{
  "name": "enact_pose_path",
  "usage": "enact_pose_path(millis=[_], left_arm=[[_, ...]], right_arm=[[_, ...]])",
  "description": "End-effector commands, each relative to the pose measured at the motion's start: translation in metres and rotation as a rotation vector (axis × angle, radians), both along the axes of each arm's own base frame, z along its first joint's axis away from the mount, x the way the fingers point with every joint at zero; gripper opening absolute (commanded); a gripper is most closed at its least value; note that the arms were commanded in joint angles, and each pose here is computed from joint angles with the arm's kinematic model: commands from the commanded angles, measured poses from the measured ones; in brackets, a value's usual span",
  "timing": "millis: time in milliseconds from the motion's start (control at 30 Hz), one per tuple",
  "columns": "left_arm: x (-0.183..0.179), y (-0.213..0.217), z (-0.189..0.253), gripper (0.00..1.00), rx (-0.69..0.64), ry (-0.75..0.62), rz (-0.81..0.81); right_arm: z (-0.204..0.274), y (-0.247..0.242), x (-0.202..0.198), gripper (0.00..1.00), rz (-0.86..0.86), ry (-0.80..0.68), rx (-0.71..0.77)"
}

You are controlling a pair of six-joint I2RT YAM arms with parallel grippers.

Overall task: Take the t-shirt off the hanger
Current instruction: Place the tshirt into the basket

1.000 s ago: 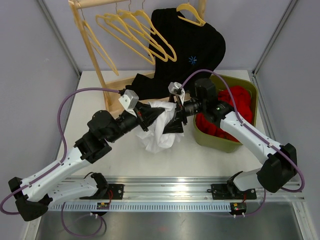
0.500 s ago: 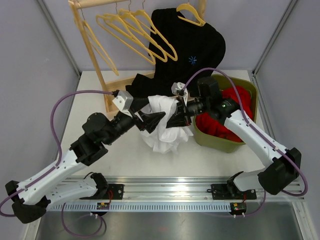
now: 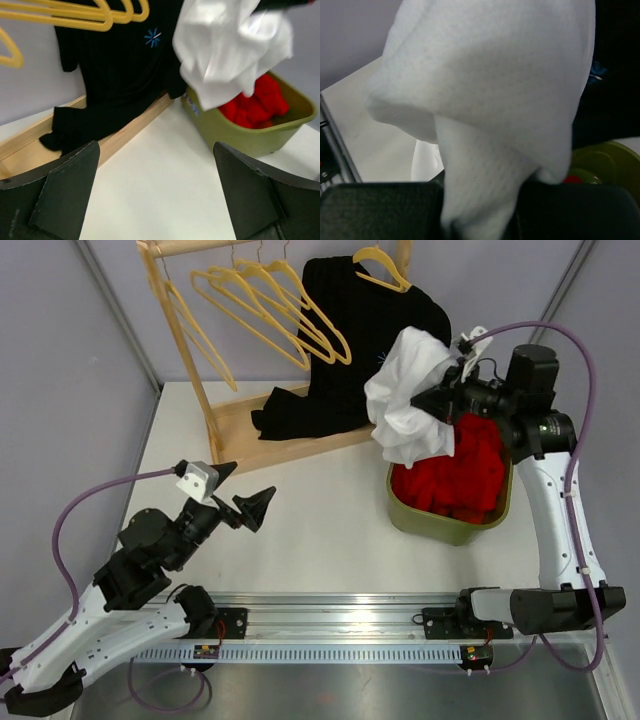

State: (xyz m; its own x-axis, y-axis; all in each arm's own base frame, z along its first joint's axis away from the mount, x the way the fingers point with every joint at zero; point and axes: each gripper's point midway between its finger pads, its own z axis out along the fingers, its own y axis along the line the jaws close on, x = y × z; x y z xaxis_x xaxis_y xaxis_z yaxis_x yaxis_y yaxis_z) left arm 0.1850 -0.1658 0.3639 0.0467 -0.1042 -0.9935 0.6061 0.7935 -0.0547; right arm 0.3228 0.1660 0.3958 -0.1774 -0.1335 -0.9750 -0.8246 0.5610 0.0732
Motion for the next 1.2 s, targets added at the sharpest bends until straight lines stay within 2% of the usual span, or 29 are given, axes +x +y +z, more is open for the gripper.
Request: enact_pose_path(millis=[0,33,167,333,533,600,633,767,933,967,1100,1167], left_arm=[[0.006,0.024,-0.044,0.99,0.113,0.033,0.108],[0.006,0.026,-0.050,0.99,0.123,0.035,0.112],[0.005,0.029,-0.070,0.99,0.147,0.043,0.118],[0.007,0.030,-0.079,0.99,0.174,0.051,0.127],[0.004,0.029,-0.087,0.99,0.192,0.064,0.114],[0.004,0.029,-0.087,0.99,0.189,0.064,0.110],[0.004,0.029,-0.088,0.99,0.193,0.065,0.108],[0.003,0.027,-0.090,0.99,0.203,0.068,0.100],[0.004,0.026,-0.094,0.99,0.223,0.080,0.096],[0.004,0.025,-0.093,0.99,0.222,0.080,0.095],[0.004,0.025,-0.094,0.99,0.223,0.082,0.095],[0.004,0.025,-0.095,0.99,0.228,0.082,0.093]], right_arm=[[0.027,-0.045,0.027,0.00,-0.212,-0.032,0.037],[0.026,-0.070,0.037,0.00,-0.287,-0.020,0.048],[-0.009,-0.105,0.061,0.00,-0.380,0.078,0.073],[-0.063,-0.110,0.085,0.00,-0.395,0.180,0.100],[-0.142,-0.100,0.112,0.02,-0.371,0.471,0.226],[-0.176,-0.105,0.122,0.06,-0.403,0.555,0.214],[-0.187,-0.108,0.125,0.12,-0.413,0.562,0.190],[-0.232,-0.126,0.142,0.17,-0.482,0.635,0.086],[-0.280,-0.142,0.145,0.23,-0.527,0.709,-0.069],[-0.290,-0.144,0.142,0.29,-0.532,0.724,-0.096],[-0.304,-0.150,0.135,0.45,-0.539,0.711,-0.171],[-0.301,-0.151,0.133,0.49,-0.538,0.698,-0.182]])
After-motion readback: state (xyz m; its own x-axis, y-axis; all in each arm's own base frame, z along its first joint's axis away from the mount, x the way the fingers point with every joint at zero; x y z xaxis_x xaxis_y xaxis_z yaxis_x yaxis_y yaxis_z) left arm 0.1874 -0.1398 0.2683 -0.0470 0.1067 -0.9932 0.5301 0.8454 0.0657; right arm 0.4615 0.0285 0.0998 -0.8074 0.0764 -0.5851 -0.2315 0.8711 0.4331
